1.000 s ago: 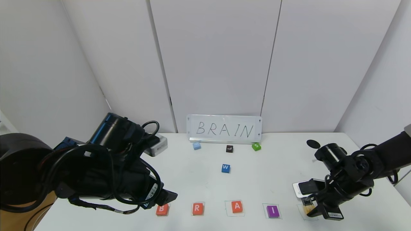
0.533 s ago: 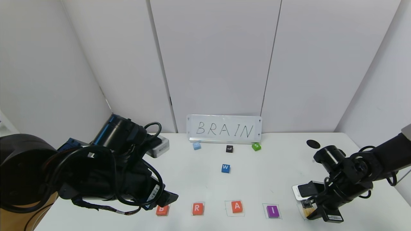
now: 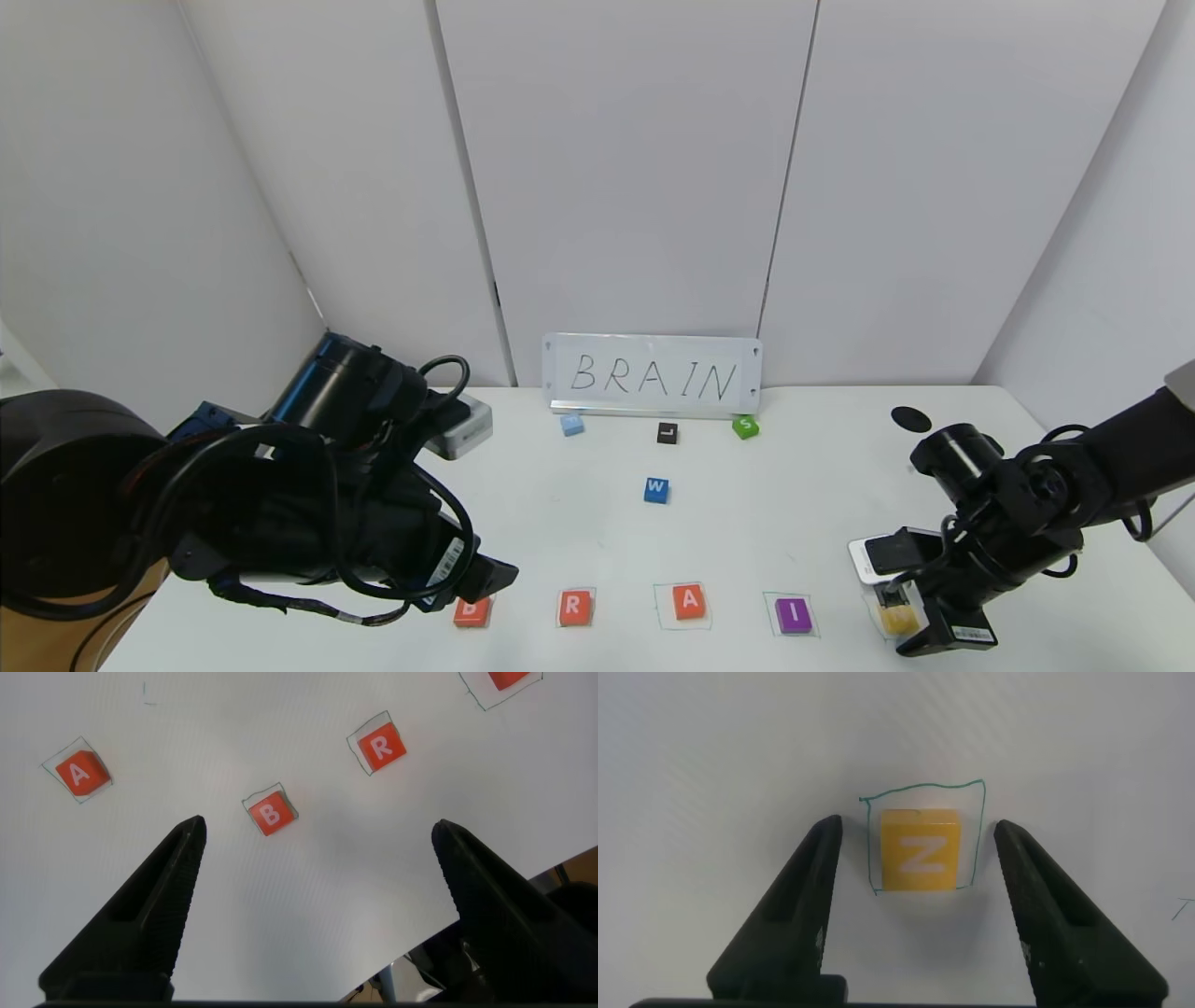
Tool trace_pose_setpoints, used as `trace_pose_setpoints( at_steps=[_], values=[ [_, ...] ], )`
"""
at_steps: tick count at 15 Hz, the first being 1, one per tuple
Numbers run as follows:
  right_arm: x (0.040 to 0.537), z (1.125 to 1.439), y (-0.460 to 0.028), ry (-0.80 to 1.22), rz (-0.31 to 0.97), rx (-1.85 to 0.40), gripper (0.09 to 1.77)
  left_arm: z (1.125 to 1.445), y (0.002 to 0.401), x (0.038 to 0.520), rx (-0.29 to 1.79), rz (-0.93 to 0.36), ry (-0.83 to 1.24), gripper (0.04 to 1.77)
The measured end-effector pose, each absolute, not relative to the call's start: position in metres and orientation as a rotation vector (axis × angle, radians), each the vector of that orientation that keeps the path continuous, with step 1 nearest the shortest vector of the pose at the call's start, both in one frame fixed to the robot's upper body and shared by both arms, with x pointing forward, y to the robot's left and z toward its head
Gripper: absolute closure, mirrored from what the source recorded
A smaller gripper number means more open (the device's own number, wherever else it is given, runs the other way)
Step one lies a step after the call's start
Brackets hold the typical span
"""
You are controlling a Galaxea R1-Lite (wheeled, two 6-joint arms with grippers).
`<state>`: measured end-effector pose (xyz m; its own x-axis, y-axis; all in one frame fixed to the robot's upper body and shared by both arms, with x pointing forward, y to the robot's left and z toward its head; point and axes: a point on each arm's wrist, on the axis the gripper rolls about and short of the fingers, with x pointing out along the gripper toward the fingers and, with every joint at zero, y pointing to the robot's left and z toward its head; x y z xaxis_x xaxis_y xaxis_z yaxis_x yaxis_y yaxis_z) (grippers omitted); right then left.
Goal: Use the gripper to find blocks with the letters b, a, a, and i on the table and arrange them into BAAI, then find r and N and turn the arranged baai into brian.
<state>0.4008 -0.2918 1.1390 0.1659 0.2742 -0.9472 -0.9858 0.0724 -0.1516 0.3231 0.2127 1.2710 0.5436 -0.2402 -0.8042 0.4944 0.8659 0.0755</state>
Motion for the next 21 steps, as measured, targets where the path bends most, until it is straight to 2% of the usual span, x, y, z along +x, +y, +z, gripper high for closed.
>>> trace_pose_setpoints(
  at_steps=[6,12,17,21],
  values=[
    [0.387,1.161,-0.292,0.872,1.147,-1.04,0.39,1.272,0.212,0.322,0.313,-0.445,0.891,0.09],
    [0.376,1.189,-0.284,0.932,0.96,-0.621,0.26,1.28,0.214,0.317,0.298,-0.439,0.861,0.09],
    [0.362,1.222,-0.286,1.05,0.593,-0.098,0.21,1.293,0.235,0.321,0.218,-0.355,0.811,0.09],
    [0.36,1.263,-0.294,0.817,0.234,-0.025,0.18,1.296,0.263,0.326,0.13,-0.242,0.683,0.09]
  ],
)
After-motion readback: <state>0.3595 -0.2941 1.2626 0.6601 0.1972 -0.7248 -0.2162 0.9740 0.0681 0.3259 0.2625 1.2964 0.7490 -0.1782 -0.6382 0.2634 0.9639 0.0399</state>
